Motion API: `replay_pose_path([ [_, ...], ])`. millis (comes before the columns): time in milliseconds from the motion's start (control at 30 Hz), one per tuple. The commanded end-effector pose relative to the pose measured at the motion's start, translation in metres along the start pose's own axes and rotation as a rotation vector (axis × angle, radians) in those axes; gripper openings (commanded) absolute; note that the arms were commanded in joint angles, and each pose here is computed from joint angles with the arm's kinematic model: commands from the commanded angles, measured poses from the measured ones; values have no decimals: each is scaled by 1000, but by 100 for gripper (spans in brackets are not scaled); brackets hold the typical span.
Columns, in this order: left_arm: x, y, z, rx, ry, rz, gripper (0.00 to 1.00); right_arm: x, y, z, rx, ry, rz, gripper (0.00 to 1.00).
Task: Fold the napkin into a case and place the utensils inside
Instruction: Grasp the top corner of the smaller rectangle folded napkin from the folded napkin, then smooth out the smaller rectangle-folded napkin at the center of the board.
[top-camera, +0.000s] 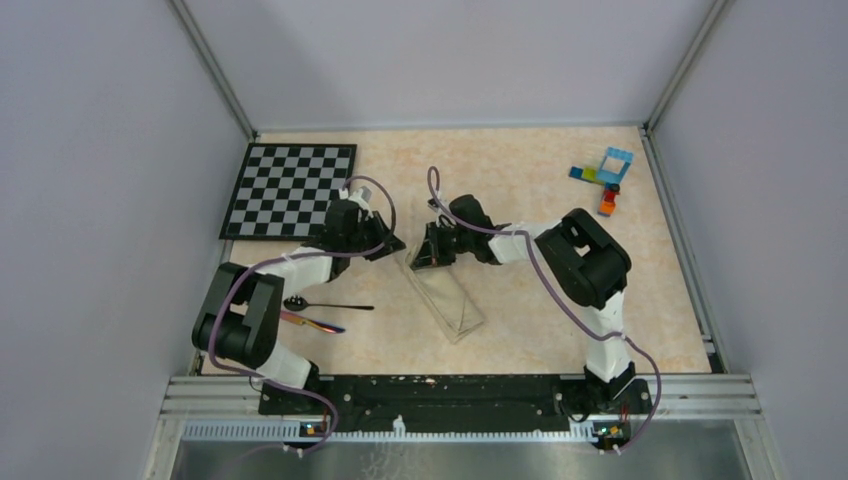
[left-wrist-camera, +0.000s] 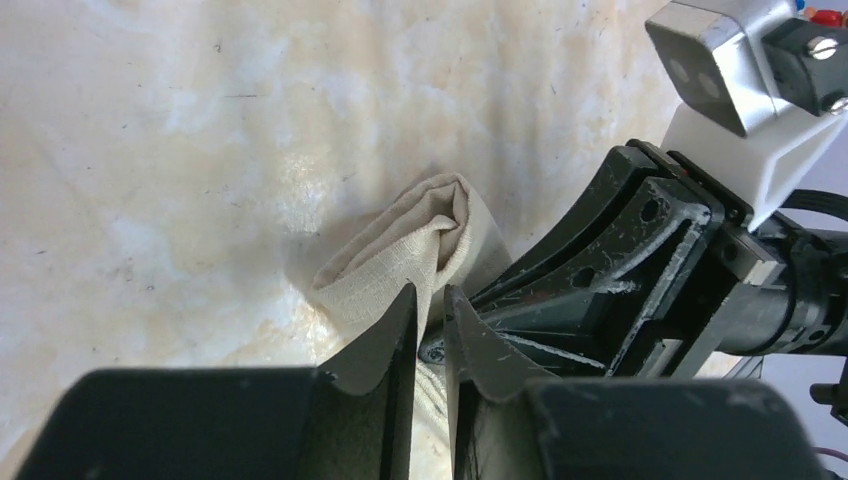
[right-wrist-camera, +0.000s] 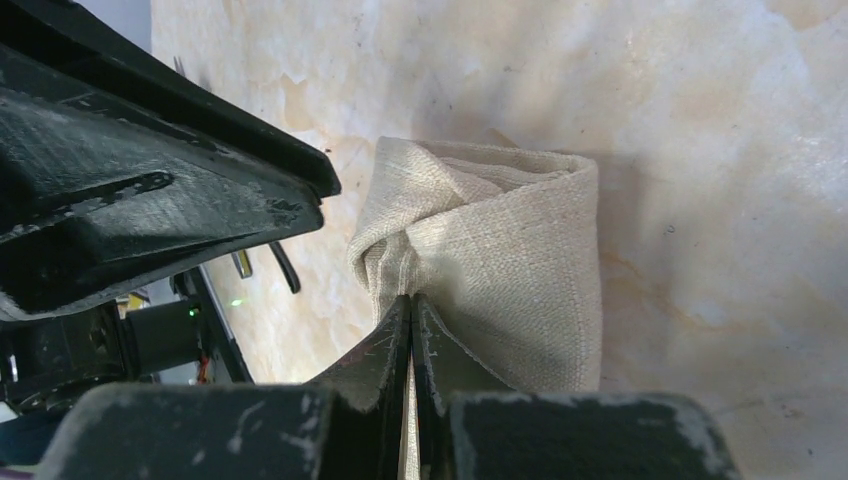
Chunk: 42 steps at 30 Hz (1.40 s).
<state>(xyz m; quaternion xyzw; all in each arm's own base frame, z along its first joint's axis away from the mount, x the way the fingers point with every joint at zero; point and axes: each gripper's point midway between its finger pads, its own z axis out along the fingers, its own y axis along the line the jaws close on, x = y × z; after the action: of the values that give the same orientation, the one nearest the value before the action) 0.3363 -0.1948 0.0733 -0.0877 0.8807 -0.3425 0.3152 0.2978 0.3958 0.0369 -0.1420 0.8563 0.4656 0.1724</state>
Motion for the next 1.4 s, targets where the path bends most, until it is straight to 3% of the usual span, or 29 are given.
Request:
replay_pose_path([
  [0, -1, -5, 12, 39, 23, 22, 20, -12, 11, 6, -35, -29, -31, 0],
  [233, 22, -11, 19, 79, 48, 10, 17, -11, 7, 11, -23, -31, -14, 0],
  [400, 29, -16, 19, 64, 56, 25, 21, -16, 10, 17, -21, -42, 1, 0],
  [600, 9, -18, -4, 24, -20, 69, 29, -21, 7, -4, 8, -72, -6, 2],
  [800, 16, -23, -3, 64, 9, 41, 17, -20, 9, -18, 7, -87, -3, 7],
  [900, 24, -16, 3, 61, 32, 21, 13, -19, 11, -23, 9, -92, -10, 0],
  [1000, 32, -9, 11, 51, 45, 19, 9, -20, 12, -25, 8, -103, -19, 0],
  [1200, 55, 21, 18, -35, 90, -2, 6, -15, 8, -30, 37, -94, -26, 0],
  [1367, 49, 27, 10, -86, 80, 36, 7, -9, 9, -45, 71, -83, -104, 0],
])
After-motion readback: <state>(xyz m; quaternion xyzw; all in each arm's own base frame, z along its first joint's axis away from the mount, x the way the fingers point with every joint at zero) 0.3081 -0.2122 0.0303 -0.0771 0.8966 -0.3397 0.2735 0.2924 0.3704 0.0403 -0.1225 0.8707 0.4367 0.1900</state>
